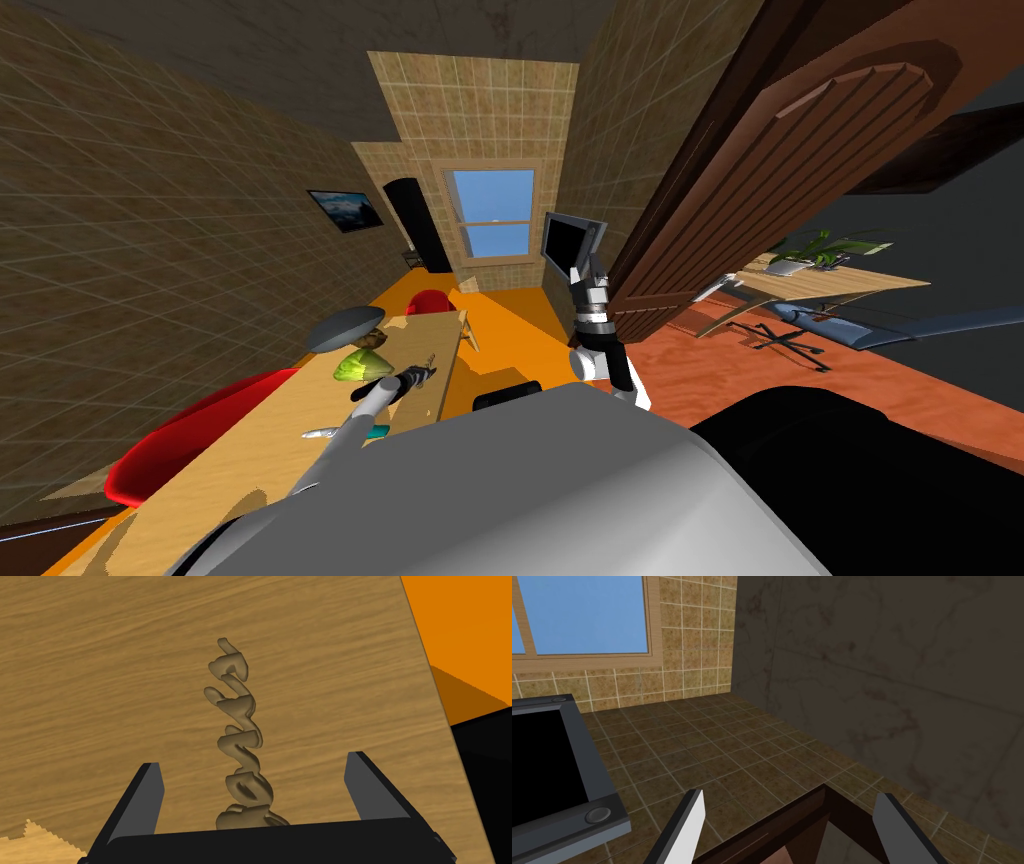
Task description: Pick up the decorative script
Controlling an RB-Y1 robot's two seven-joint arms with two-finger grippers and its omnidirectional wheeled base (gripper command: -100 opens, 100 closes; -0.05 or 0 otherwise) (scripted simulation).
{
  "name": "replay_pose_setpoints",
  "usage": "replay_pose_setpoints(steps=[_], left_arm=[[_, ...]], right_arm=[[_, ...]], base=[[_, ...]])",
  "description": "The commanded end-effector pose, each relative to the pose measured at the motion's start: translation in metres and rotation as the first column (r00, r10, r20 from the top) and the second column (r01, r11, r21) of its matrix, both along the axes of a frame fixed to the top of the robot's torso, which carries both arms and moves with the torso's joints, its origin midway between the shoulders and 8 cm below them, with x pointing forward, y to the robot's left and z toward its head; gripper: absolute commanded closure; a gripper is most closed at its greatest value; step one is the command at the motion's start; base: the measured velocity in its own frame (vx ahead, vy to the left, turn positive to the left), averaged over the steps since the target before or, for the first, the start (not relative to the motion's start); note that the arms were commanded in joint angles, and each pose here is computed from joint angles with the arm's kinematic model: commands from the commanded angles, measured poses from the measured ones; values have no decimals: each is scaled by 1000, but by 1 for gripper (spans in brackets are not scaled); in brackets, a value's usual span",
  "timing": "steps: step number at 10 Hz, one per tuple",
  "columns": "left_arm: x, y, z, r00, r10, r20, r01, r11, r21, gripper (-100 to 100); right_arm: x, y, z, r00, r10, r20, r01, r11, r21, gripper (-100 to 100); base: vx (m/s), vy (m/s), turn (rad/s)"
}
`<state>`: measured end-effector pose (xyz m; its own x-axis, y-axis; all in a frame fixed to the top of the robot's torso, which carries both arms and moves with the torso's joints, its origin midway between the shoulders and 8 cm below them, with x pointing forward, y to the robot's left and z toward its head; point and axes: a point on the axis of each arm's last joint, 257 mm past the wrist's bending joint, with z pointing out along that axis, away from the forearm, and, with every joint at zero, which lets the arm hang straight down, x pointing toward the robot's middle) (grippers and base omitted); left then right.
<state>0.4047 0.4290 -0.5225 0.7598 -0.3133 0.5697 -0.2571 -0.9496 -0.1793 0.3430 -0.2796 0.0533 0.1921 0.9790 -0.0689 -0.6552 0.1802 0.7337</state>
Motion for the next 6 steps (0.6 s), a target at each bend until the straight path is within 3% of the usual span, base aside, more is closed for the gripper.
replay_pose_setpoints(steps=[1, 6], left_arm=[[-10, -1, -4, 1000, -2, -3, 2, 1000, -15, -100], [-28, 5, -6, 1000, -30, 2, 30, 1000, -2, -100]], right_arm=[[0, 0, 0, 1000, 0, 0, 0, 1000, 0, 0], [0, 0, 0, 1000, 0, 0, 0, 1000, 0, 0]], base=[[82, -12, 59], [77, -26, 40]])
